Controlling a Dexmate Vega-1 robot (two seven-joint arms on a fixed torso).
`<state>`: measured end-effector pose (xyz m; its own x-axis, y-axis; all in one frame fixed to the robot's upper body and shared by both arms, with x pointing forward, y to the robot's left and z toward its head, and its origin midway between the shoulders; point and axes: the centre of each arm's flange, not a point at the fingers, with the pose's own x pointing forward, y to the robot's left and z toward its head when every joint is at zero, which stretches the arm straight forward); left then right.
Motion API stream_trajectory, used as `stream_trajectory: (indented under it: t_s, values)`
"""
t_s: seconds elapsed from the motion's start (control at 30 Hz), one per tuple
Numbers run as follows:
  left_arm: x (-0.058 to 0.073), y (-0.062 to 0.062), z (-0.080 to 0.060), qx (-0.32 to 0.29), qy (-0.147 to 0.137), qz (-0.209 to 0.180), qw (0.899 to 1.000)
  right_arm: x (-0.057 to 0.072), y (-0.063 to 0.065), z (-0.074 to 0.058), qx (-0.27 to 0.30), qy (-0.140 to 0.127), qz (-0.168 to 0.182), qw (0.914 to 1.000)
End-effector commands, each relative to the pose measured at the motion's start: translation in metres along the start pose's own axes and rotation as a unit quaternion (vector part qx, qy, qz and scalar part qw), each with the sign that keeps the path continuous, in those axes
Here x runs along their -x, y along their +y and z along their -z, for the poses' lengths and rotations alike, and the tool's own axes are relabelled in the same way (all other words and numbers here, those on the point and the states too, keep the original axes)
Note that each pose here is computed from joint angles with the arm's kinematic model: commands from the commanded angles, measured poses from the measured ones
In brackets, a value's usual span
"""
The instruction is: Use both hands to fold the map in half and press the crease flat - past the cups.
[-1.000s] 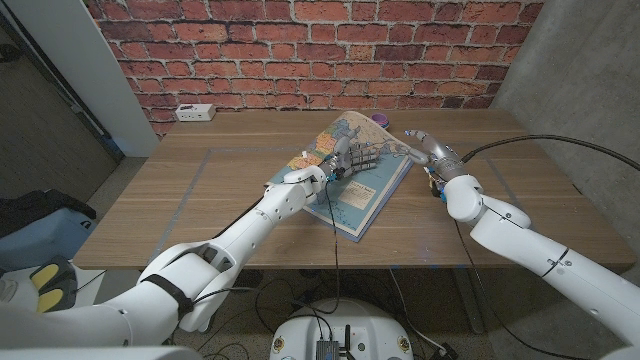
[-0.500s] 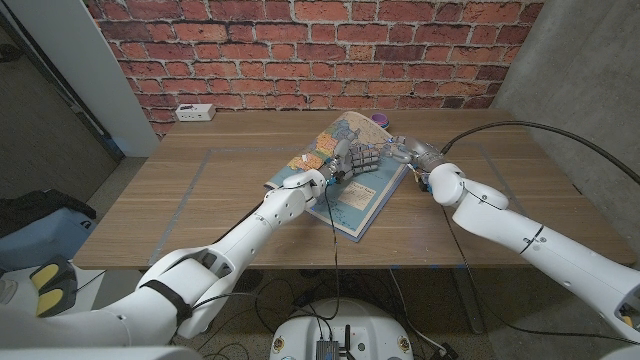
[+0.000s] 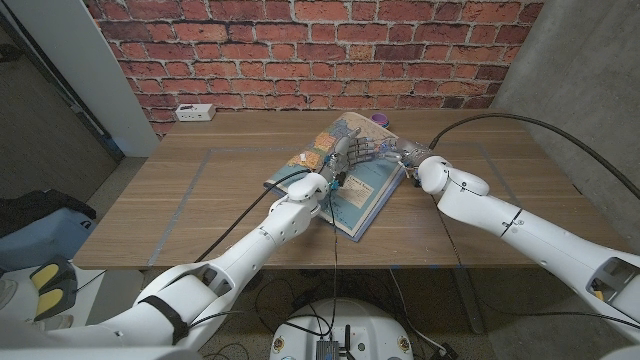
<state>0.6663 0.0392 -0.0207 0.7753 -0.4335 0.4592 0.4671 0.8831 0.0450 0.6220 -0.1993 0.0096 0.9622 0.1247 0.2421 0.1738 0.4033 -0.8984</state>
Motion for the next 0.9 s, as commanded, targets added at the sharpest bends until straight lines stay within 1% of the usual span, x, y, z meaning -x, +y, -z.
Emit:
stream_trajectory:
  t_s: [0.03,0.13,0.23,0.4,0.5,0.57,0.63,0.67,0.73,0.77,0.8,0.83,0.9]
  values:
    - [0.021,-0.013,-0.05,-0.143,-0.184,-0.052,0.971,-0.012,0.004,-0.005,0.005,0.002,-0.01,0.9999]
    - [0.025,-0.009,-0.063,-0.185,-0.198,-0.059,0.961,-0.013,0.004,-0.009,0.007,-0.004,-0.011,0.9999]
    - [0.027,0.001,-0.075,-0.219,-0.207,-0.061,0.952,-0.015,0.003,-0.014,0.016,-0.007,-0.015,0.9997]
    - [0.032,0.019,-0.092,-0.261,-0.214,-0.061,0.939,-0.018,0.005,-0.017,0.039,0.003,-0.027,0.9989]
    - [0.039,0.029,-0.102,-0.275,-0.214,-0.085,0.933,-0.018,0.005,-0.015,0.043,0.008,-0.027,0.9987]
    - [0.045,0.035,-0.11,-0.294,-0.213,-0.113,0.925,-0.018,0.005,-0.014,0.044,0.011,-0.028,0.9986]
    - [0.052,0.04,-0.116,-0.318,-0.214,-0.145,0.912,-0.017,0.004,-0.012,0.045,0.015,-0.028,0.9985]
    - [0.057,0.041,-0.12,-0.334,-0.211,-0.169,0.903,-0.017,0.004,-0.01,0.043,0.016,-0.027,0.9986]
    - [0.065,0.044,-0.127,-0.369,-0.2,-0.221,0.88,-0.016,0.003,-0.009,0.046,0.019,-0.023,0.9985]
    - [0.068,0.045,-0.129,-0.383,-0.189,-0.247,0.87,-0.015,0.002,-0.008,0.046,0.02,-0.022,0.9985]
    - [0.07,0.047,-0.132,-0.394,-0.177,-0.264,0.862,-0.015,0.001,-0.007,0.045,0.02,-0.021,0.9986]
    - [0.072,0.05,-0.133,-0.396,-0.166,-0.273,0.861,-0.014,-0.001,-0.006,0.044,0.021,-0.02,0.9986]
    - [0.073,0.058,-0.134,-0.386,-0.137,-0.281,0.868,-0.013,-0.003,-0.005,0.046,0.024,-0.016,0.9986]
